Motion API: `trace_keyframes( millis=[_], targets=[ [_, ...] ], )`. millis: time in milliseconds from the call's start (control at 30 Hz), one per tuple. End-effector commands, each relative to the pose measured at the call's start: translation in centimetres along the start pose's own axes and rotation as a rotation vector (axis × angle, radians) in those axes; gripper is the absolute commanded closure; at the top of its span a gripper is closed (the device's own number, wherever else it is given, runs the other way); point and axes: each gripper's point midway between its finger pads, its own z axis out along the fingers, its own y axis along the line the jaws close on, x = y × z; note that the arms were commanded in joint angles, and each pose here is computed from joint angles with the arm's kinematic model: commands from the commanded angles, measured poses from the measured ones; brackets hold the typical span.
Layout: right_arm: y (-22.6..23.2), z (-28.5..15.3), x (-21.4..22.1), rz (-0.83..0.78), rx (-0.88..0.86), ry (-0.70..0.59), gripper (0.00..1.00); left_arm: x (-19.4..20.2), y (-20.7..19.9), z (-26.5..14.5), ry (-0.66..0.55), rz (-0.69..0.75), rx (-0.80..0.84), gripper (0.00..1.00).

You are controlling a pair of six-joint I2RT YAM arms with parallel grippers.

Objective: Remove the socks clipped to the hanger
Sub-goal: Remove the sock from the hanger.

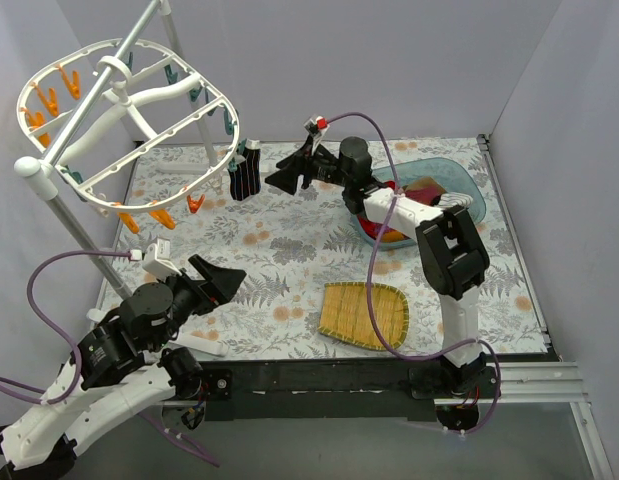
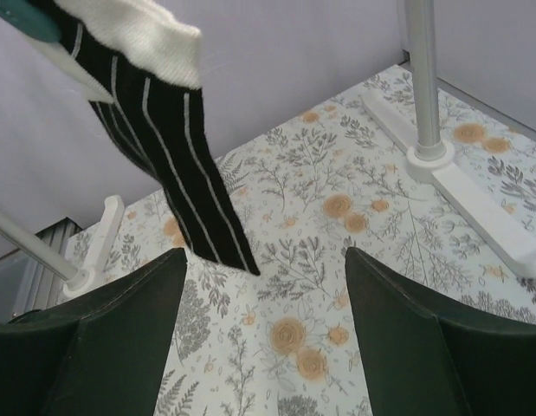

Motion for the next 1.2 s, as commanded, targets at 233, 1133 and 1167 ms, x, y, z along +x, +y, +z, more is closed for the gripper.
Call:
trace_keyframes(
  millis=[233, 1133, 1167],
  targets=[
    [2.5, 6.2, -1.6, -0.005, -0.246, -0.079, 0.16, -0.8, -0.6, 0.2, -0.001, 0.055, -0.023, 0.17],
    [8.8, 0.6, -3.5, -0.018, -0.230, -0.170, 0.99, -0.5, -0.8, 0.0, -0.003, 0.025, 0.015, 0.19],
    [9.3, 0.2, -3.7, -0.026, -0.232, -0.172, 0.99, -0.6, -0.9, 0.0, -0.007, 0.025, 0.023, 0.20]
  ],
)
